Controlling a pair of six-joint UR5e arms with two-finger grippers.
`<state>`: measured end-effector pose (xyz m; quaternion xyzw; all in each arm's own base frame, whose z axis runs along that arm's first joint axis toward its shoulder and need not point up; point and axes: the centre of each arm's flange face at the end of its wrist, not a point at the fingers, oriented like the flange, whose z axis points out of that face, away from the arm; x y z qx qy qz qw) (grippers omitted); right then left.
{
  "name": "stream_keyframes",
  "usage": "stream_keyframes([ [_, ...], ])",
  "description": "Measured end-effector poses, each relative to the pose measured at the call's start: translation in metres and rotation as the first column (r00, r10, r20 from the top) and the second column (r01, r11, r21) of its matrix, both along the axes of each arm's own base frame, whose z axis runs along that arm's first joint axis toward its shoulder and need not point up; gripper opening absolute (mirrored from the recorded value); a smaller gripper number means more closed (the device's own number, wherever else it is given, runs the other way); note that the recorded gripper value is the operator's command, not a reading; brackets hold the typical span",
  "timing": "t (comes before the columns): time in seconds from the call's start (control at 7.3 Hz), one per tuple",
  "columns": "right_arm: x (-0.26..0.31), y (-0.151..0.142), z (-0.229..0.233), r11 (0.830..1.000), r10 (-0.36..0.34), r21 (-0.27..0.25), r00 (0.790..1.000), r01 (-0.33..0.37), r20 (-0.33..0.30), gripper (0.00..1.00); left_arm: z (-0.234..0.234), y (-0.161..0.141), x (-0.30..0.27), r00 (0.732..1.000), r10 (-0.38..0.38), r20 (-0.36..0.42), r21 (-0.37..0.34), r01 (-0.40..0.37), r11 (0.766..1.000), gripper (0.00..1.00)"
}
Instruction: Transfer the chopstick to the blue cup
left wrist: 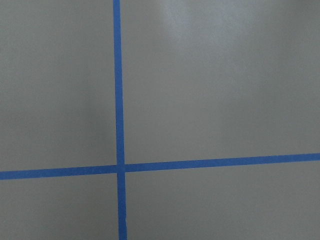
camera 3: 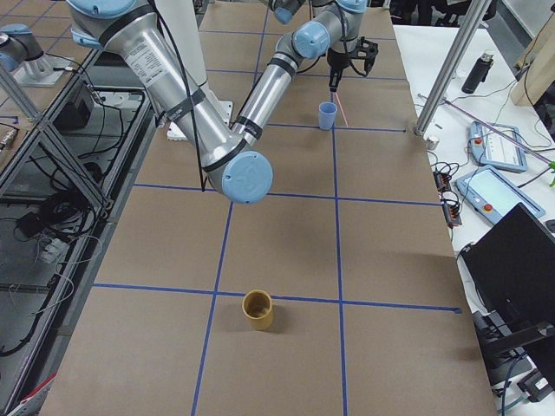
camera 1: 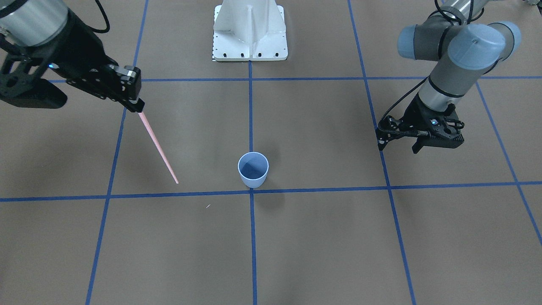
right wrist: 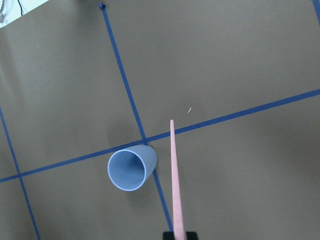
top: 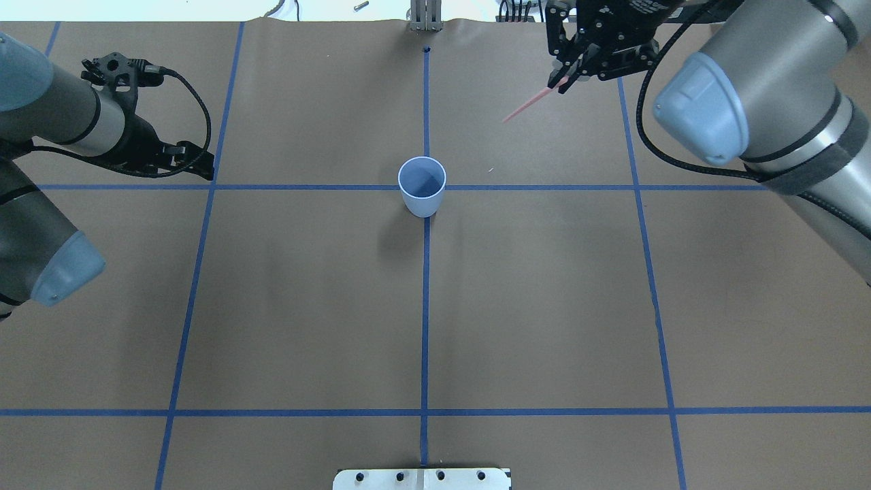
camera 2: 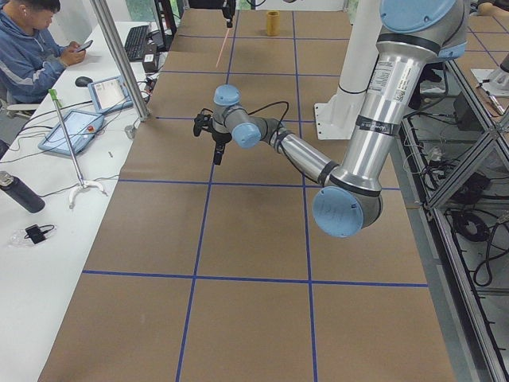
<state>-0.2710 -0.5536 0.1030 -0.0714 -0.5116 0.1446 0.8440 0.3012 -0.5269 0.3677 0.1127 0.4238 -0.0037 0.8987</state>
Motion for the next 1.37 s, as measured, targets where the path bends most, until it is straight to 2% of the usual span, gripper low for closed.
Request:
stream_keyframes([
  [0.27,-0.035,-0.004,-0.031,0.996,0.019,-0.086,1.000,-0.017,0.019,0.00,0.003,0.000,0.001,1.000,0.001,0.003,-0.004,-0.001,1.000,0.98],
  [0.41,-0.053,-0.003,-0.041,0.994,0.010,-0.109,1.000,-0.008,0.019,0.00,0.006,-0.001,0.002,1.000,0.002,0.004,-0.006,-0.002,1.000,0.98],
  [0.82,-0.087,0.003,-0.061,0.993,-0.031,-0.117,0.999,0.034,0.022,0.00,0.021,-0.007,0.006,1.000,-0.003,-0.016,0.012,0.003,1.000,0.98],
  [1.37,-0.119,0.013,-0.048,0.987,-0.076,-0.142,0.997,0.075,0.000,0.00,0.023,-0.007,0.006,1.000,-0.005,-0.022,0.016,0.005,1.000,0.98],
])
